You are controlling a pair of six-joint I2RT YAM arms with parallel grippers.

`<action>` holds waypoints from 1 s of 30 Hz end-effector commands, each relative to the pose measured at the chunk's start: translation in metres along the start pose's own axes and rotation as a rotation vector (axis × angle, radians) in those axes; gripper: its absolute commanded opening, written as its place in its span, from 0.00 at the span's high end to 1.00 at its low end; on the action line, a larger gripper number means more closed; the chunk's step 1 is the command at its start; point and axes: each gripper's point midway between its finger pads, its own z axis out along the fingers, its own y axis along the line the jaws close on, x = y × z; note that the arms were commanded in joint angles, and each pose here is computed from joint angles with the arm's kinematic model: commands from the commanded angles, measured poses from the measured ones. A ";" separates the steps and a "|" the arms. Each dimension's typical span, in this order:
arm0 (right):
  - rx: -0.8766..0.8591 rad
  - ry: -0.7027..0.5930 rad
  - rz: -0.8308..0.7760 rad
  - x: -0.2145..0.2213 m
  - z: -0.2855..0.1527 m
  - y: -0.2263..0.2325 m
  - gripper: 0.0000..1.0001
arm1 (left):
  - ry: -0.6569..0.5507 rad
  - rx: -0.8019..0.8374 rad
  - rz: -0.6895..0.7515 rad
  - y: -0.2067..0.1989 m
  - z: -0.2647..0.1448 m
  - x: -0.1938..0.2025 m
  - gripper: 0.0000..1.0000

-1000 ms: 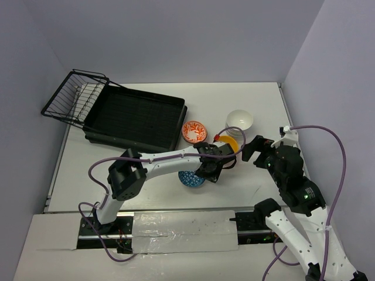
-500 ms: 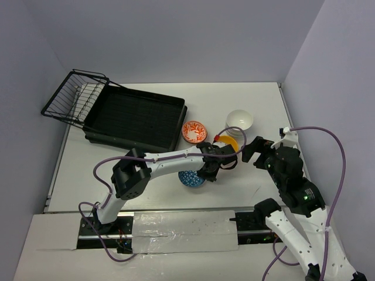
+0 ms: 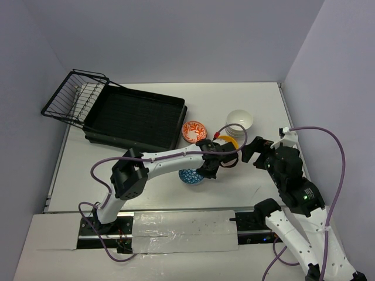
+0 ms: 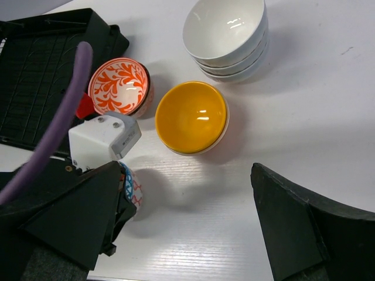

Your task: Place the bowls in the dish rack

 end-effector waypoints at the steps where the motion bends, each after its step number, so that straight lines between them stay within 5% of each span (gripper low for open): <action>1: -0.012 -0.029 -0.006 -0.012 -0.002 0.005 0.00 | -0.121 0.154 -0.046 -0.021 -0.058 -0.036 1.00; 7: -0.024 -0.087 -0.017 -0.034 -0.011 0.011 0.00 | -0.251 0.321 -0.135 -0.009 -0.129 -0.090 1.00; 16: -0.067 -0.172 -0.058 -0.063 -0.023 0.021 0.00 | -0.613 0.680 -0.439 0.076 -0.243 -0.209 1.00; 24: -0.065 -0.219 -0.066 -0.075 -0.025 0.023 0.00 | -0.992 0.760 -0.785 0.215 -0.265 -0.288 1.00; 30: -0.028 -0.231 -0.070 -0.081 -0.027 0.017 0.00 | -1.208 0.744 -1.002 0.292 -0.258 -0.303 1.00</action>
